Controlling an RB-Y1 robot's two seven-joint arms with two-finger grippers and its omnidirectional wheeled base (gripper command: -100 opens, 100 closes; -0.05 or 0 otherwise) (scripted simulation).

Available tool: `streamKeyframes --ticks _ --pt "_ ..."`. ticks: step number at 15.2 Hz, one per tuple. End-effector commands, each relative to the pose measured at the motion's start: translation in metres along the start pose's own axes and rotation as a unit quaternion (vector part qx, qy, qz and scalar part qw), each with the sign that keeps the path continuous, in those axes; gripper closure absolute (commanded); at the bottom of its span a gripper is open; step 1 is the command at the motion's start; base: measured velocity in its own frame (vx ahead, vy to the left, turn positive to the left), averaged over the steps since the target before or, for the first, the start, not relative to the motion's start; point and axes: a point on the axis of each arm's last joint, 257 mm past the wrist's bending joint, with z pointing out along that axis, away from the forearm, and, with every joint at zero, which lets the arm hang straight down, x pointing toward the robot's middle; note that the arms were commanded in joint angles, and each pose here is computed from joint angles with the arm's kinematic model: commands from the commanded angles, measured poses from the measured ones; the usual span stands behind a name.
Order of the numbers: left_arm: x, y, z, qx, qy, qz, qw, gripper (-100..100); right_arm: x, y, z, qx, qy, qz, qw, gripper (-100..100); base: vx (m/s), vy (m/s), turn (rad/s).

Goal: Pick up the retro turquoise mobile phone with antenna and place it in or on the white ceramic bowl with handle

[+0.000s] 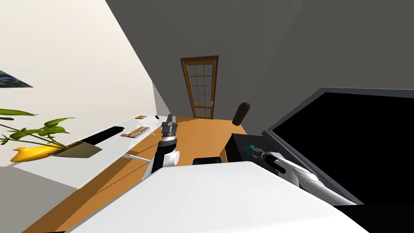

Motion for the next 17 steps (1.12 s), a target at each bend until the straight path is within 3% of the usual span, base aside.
streamKeyframes --ticks 1,7,17 --pt "0.000 0.000 0.000 0.000 0.000 0.000 1.0000 0 0.000 0.000 0.000 0.000 0.000 0.000 1.0000 100 0.001 -0.013 -0.015" --pt "0.000 0.000 0.000 0.000 0.000 0.000 1.0000 0 -0.005 -0.004 -0.005 -0.002 0.000 -0.004 1.0000 100 -0.003 0.022 -0.042" --pt "0.000 0.000 0.000 0.000 0.000 0.000 1.0000 0 -0.060 -0.031 -0.034 -0.018 -0.017 -0.038 0.9990 100 -0.059 0.060 -0.108"
